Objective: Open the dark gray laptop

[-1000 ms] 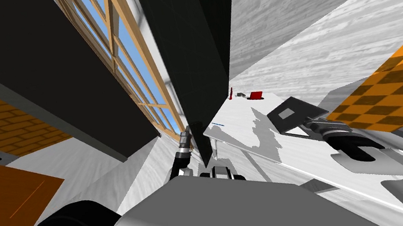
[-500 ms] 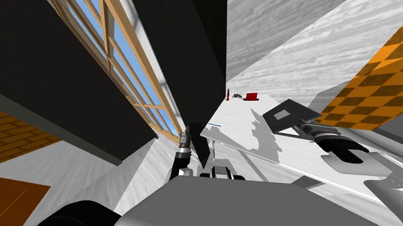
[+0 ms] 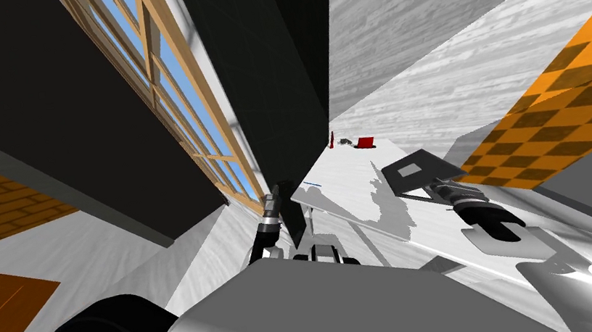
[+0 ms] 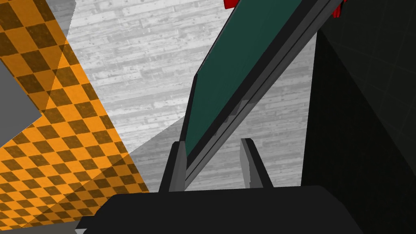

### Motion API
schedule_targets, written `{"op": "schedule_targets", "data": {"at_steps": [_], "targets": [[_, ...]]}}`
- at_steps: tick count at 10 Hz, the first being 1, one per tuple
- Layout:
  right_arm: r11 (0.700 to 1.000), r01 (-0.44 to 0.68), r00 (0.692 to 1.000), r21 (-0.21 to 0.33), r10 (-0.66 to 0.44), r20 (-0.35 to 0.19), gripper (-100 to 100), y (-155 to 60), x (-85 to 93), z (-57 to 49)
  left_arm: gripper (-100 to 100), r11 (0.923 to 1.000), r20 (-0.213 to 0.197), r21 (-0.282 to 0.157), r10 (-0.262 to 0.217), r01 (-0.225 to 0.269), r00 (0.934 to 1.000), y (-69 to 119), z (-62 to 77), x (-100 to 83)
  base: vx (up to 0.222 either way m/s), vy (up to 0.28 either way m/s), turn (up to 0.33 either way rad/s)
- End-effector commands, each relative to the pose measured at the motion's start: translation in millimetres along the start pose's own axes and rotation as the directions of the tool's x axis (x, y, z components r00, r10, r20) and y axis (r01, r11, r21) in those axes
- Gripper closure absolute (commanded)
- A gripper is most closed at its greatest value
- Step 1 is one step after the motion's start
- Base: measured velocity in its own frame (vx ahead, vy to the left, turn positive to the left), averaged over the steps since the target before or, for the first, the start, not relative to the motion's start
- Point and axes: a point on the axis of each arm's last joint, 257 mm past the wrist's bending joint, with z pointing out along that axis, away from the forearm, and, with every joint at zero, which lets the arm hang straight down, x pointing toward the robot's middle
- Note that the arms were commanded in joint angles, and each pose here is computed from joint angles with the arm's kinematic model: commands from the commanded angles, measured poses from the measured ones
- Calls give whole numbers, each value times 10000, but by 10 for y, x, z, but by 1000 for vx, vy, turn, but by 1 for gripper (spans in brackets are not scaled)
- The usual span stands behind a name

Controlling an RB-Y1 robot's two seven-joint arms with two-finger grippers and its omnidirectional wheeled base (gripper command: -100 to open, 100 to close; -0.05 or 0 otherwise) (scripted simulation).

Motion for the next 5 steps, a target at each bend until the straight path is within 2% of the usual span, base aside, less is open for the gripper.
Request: {"op": "schedule_targets", "data": {"at_steps": [1, 2, 3, 4, 5], "targets": [[9998, -181, 9998, -29, 181, 28, 100, 29, 39, -31, 0, 10000, 0, 0, 0, 0, 10000, 0, 0, 0, -5, -19, -26], [9947, -1008, 9949, -182, 1007, -76, 100, 141, 265, -121, 0, 10000, 0, 0, -1, 1, 10000, 0, 0, 0, 23, -68, -92], [9899, -1398, 9901, -229, 1394, -163, 100, 195, 389, -171, 0, 10000, 0, 0, 0, 0, 10000, 0, 0, 0, 47, -93, -82], [9899, -1398, 9901, -229, 1394, -163, 100, 195, 389, -171, 0, 10000, 0, -1, 0, 0, 10000, 0, 0, 0, 28, -62, -22], [9836, -1786, 9837, -269, 1780, -247, 100, 250, 511, -223, 0, 10000, 0, 0, 0, 0, 10000, 0, 0, 0, 25, -64, -37]]}}
